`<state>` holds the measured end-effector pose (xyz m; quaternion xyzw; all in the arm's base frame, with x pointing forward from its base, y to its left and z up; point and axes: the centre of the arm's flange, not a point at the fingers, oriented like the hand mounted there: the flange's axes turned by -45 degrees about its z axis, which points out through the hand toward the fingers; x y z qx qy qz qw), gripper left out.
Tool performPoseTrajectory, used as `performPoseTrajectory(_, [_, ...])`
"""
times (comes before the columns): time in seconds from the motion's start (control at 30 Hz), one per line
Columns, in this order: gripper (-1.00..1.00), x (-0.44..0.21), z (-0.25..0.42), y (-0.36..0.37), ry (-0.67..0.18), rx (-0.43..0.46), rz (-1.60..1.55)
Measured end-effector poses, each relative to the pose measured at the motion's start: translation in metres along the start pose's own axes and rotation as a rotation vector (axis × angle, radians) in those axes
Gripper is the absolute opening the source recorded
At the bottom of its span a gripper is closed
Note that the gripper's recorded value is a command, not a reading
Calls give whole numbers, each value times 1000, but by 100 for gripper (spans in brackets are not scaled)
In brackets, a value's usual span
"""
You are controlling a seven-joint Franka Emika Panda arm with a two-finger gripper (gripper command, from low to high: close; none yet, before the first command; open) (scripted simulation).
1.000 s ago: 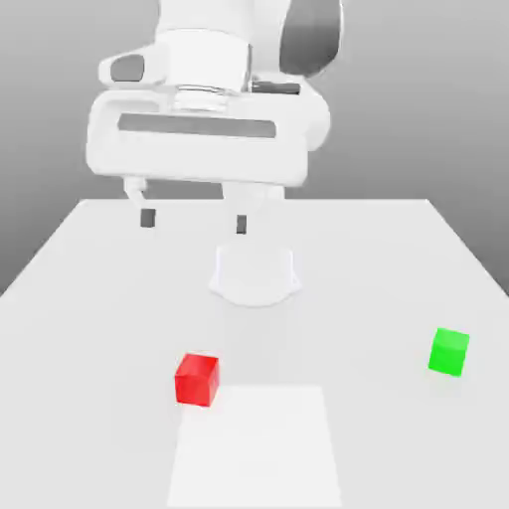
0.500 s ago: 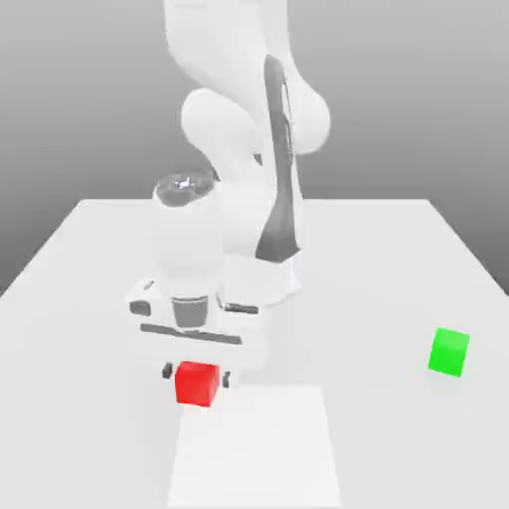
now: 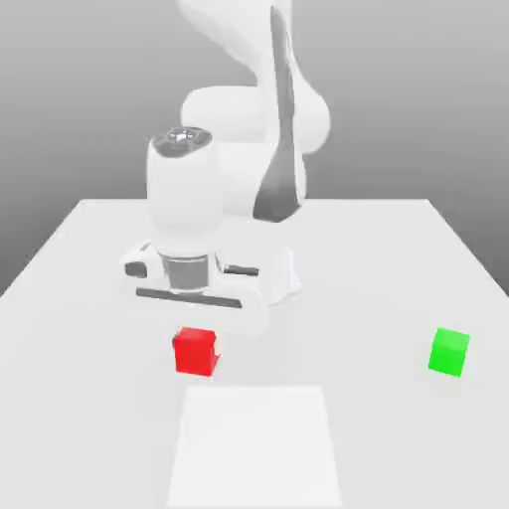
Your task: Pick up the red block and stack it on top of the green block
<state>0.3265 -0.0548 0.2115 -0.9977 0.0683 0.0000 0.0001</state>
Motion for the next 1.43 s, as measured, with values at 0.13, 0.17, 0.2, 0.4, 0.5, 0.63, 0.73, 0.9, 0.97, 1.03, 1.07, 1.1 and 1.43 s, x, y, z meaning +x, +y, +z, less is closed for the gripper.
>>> performPoseTrajectory(0.13, [-100, 6, -5, -51, 0, 0, -140])
performPoseTrajectory(0.17, [-100, 6, -6, -64, 0, 0, -175])
performPoseTrajectory(0.2, [-100, 6, -7, -78, 0, 0, -211])
performPoseTrajectory(0.4, [-100, -8, -15, -159, 0, 1, -426])
performPoseTrajectory(0.5, [-100, -23, -18, -199, 0, 1, -534])
performPoseTrajectory(0.63, [-100, -49, -23, -250, 0, 1, -677])
performPoseTrajectory(0.73, [-100, -75, -27, -285, 0, 1, -785])
performPoseTrajectory(0.9, [-100, -129, -34, -338, 0, 0, -965])
performPoseTrajectory(0.97, [-100, -138, -24, -347, 1, -1, -998])
performPoseTrajectory(1.03, [-100, -140, -7, -350, 2, -3, -1006])
performPoseTrajectory(1.07, [-100, -141, 3, -350, 2, -3, -1007])
performPoseTrajectory(1.1, [-100, -140, 13, -350, 2, -3, -1005])
performPoseTrajectory(1.43, [100, -142, 21, -350, 1, -2, -1008])
